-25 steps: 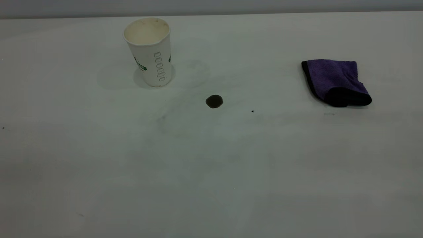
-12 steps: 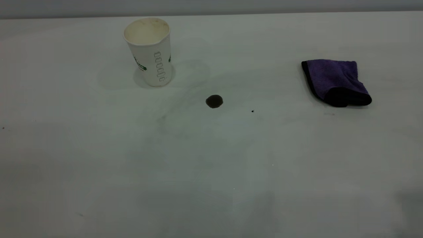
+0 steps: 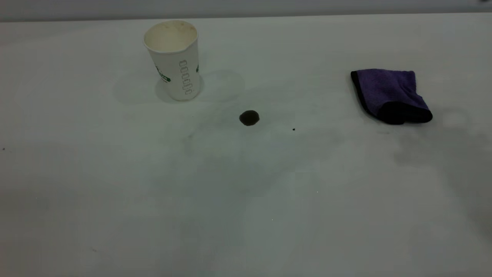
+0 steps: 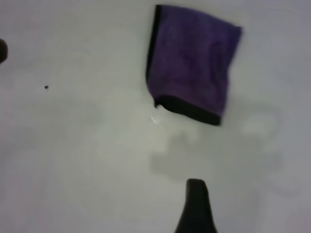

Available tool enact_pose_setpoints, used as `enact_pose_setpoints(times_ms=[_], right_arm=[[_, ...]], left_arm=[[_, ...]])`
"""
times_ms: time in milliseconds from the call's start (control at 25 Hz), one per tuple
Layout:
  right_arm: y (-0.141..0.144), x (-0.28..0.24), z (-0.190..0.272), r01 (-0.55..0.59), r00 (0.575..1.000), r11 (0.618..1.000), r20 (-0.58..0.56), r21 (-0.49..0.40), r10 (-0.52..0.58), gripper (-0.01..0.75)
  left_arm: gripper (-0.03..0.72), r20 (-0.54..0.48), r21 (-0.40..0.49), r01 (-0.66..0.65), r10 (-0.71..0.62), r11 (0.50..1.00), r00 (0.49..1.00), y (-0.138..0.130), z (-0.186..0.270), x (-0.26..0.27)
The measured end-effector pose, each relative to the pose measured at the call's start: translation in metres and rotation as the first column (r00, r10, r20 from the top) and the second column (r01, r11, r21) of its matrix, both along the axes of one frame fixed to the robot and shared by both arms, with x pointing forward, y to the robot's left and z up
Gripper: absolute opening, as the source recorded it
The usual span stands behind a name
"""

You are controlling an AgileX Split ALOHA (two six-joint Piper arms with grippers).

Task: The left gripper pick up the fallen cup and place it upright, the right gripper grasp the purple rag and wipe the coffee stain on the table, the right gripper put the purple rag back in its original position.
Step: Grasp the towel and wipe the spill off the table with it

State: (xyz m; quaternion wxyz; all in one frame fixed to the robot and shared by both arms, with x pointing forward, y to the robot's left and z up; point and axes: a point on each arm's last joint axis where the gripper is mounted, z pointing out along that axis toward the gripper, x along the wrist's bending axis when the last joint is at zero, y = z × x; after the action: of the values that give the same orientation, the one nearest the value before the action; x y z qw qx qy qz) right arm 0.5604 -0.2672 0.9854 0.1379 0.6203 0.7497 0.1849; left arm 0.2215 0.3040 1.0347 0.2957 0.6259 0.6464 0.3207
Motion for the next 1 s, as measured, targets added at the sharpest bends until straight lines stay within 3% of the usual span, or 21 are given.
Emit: enact_pose_setpoints(times_ms=[200, 400, 1000], right_arm=[[0.014, 0.04, -0.068, -0.027, 0.993, 1.0, -0.116, -0.012, 0.025, 0.646], [0.02, 0.08, -0.115, -0.044, 0.988, 0.999, -0.152, -0.02, 0.04, 0.646], [0.027, 0.135, -0.202, -0.125, 0.976, 0.992, -0.186, -0.033, 0.116, 0.622]], left_arm=[[0.4, 0.0, 0.0, 0.0, 0.0, 1.0, 1.0, 0.0, 0.0, 0.0], [0.4, 0.0, 0.0, 0.0, 0.0, 1.0, 1.0, 0.0, 0.0, 0.0], [0.4, 0.0, 0.0, 0.0, 0.0, 1.0, 1.0, 0.0, 0.0, 0.0]])
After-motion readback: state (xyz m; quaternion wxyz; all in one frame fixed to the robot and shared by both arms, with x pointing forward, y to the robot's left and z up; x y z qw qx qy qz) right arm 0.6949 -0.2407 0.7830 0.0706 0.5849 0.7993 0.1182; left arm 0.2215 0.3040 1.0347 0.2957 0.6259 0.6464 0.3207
